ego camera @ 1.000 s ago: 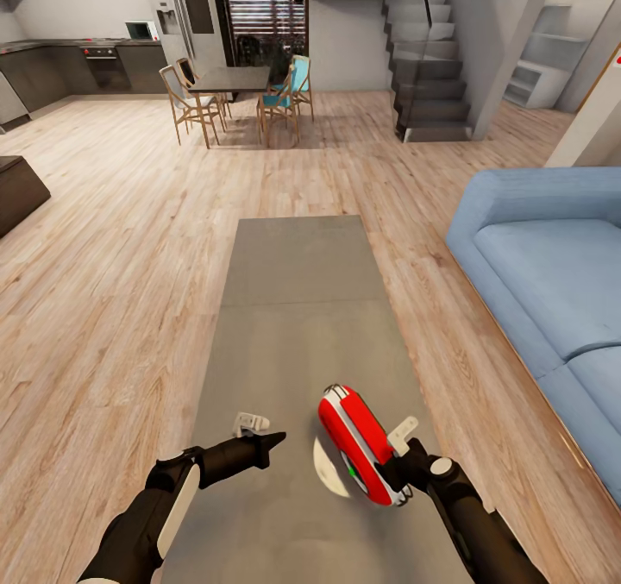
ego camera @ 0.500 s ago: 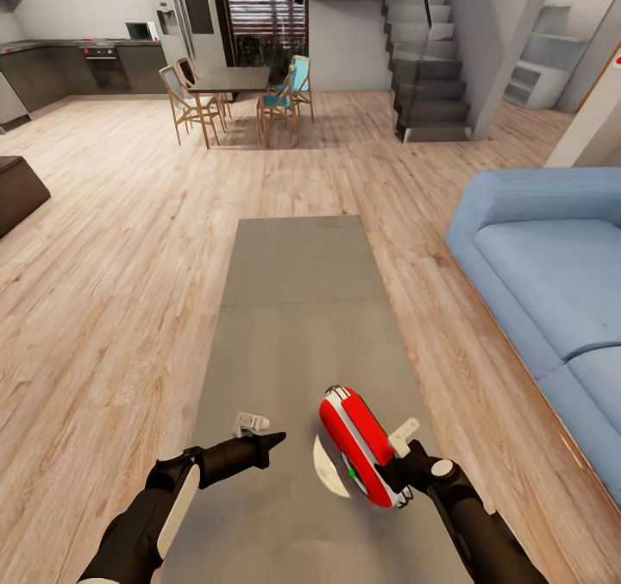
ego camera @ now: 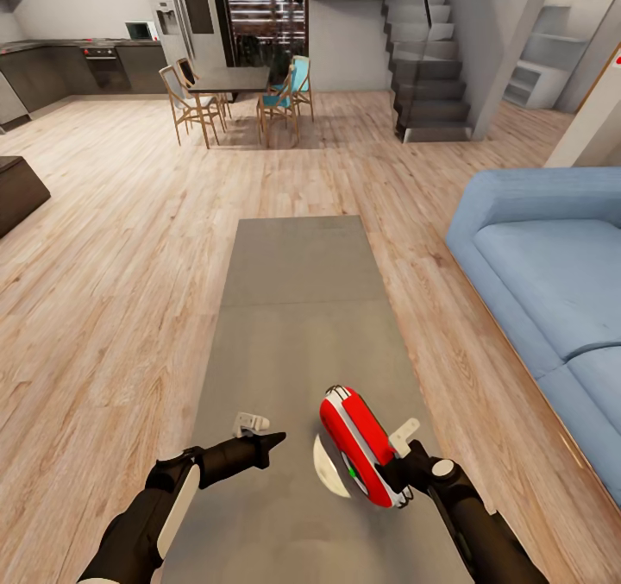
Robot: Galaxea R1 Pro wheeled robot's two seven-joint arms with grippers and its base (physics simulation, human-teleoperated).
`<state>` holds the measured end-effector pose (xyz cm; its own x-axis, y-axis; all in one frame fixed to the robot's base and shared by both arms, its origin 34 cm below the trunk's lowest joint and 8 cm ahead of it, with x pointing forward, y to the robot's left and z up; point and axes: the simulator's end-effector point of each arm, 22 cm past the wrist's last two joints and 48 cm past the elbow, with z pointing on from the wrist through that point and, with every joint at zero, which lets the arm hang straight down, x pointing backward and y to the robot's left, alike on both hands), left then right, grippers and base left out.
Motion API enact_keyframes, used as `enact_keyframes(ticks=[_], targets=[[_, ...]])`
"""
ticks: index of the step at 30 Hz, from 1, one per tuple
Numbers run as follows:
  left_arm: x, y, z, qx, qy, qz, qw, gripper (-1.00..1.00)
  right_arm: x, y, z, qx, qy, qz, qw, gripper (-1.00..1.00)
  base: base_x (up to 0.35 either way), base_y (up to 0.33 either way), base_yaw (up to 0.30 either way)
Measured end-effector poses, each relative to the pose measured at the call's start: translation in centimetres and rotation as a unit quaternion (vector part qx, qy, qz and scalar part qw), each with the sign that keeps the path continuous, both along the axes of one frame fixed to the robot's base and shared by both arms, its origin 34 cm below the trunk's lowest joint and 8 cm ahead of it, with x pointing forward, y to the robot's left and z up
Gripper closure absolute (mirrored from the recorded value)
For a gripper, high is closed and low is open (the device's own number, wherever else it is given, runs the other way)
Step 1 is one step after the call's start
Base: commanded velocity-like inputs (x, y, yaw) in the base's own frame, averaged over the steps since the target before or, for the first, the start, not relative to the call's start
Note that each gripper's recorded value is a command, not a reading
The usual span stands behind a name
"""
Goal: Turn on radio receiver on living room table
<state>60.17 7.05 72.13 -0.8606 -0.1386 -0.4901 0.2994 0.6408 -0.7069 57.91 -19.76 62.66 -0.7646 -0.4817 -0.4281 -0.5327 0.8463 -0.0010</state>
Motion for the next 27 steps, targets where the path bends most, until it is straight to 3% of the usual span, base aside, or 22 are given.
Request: enact_keyframes(ticks=[27], targets=[[0.06, 0.03, 0.21, -0.002, -0.003, -0.001, 1.0000, 1.00, 0.02, 0.24, -0.01, -0.004, -0.002, 0.004, 1.0000, 1.00, 0.000, 0.000, 0.000]])
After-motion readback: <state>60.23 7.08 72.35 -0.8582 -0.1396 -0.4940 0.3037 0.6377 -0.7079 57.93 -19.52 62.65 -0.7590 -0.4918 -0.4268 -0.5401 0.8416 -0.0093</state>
